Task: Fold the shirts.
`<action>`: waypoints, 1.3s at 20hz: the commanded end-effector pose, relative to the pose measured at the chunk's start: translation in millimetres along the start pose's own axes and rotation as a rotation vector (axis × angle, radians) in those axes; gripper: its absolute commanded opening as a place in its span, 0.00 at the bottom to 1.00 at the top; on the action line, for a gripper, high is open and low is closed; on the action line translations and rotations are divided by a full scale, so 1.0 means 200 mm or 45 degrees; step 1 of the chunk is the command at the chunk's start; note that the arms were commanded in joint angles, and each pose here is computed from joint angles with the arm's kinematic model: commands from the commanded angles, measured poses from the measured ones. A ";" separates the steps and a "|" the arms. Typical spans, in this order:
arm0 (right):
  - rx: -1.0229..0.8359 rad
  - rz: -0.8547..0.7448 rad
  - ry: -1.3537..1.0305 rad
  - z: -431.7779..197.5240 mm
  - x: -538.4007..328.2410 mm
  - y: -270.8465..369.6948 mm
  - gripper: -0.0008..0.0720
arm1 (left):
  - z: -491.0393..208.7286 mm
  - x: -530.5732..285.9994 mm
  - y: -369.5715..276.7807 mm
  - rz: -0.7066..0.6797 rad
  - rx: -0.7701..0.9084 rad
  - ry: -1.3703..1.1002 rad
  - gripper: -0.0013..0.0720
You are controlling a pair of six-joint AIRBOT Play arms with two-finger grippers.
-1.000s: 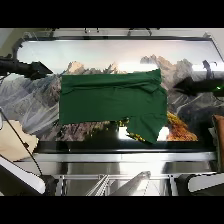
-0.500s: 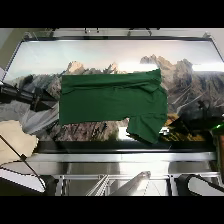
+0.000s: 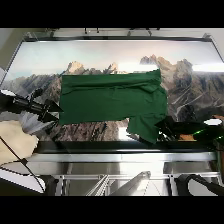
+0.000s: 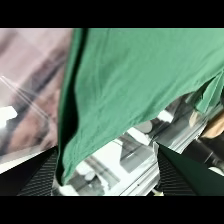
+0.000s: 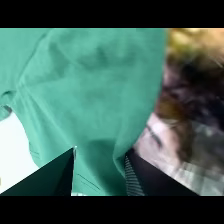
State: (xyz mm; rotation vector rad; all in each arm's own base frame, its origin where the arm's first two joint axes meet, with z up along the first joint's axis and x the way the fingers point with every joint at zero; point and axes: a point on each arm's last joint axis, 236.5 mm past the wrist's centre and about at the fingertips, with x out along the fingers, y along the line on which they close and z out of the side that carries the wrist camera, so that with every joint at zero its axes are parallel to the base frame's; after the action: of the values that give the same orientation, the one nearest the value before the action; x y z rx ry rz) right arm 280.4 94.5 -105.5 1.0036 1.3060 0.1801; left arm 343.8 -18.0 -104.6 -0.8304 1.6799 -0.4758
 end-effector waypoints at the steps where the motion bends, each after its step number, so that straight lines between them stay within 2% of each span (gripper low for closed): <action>1: -0.001 0.033 -0.038 0.02 0.03 0.05 0.51 | 0.09 0.08 0.02 0.088 0.056 -0.005 0.98; 3: -0.001 0.035 -0.034 0.02 0.03 0.05 0.51 | 0.15 0.14 -0.07 0.075 0.114 0.006 0.97; 4: -0.001 0.035 -0.033 0.01 0.03 0.05 0.51 | 0.16 0.18 -0.12 0.060 0.141 0.037 0.77; 5: -0.001 0.035 -0.033 0.01 0.02 0.05 0.51 | 0.15 0.20 -0.15 0.055 0.175 0.082 0.29; 6: -0.002 0.037 -0.029 0.01 0.03 0.05 0.51 | 0.14 0.21 -0.18 0.055 0.219 0.129 0.03; 9: -0.006 0.043 -0.018 0.00 0.02 0.06 0.51 | 0.15 0.20 -0.25 0.051 0.264 0.175 0.03; 10: -0.014 0.043 -0.019 0.00 0.02 0.06 0.43 | 0.15 0.19 -0.26 0.053 0.273 0.169 0.03; 11: -0.026 0.046 -0.020 0.01 0.02 0.05 0.13 | 0.16 0.18 -0.26 0.055 0.265 0.166 0.03; 12: -0.016 0.047 -0.026 0.02 0.00 0.04 0.05 | 0.16 0.16 -0.25 0.050 0.251 0.162 0.03; 15: 0.010 0.063 -0.030 0.03 -0.02 0.04 0.05 | 0.13 0.15 -0.22 0.018 0.212 0.172 0.04; 19: -0.085 0.104 0.062 -0.07 -0.10 0.07 0.05 | -0.07 0.03 -0.19 -0.086 0.154 0.319 0.04; 22: -0.072 0.052 -0.035 -0.02 -0.25 0.03 0.05 | -0.11 -0.12 -0.14 -0.113 0.110 0.195 0.04; 26: -0.133 0.113 -0.091 -0.03 -0.35 0.14 0.05 | -0.21 -0.27 -0.10 -0.163 0.049 0.121 0.04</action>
State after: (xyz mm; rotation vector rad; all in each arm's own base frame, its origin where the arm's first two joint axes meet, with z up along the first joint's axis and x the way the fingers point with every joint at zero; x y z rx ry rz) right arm 269.5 69.5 -53.2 0.9803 1.2014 0.2525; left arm 329.3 -11.8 -56.3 -0.8495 1.7308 -0.6605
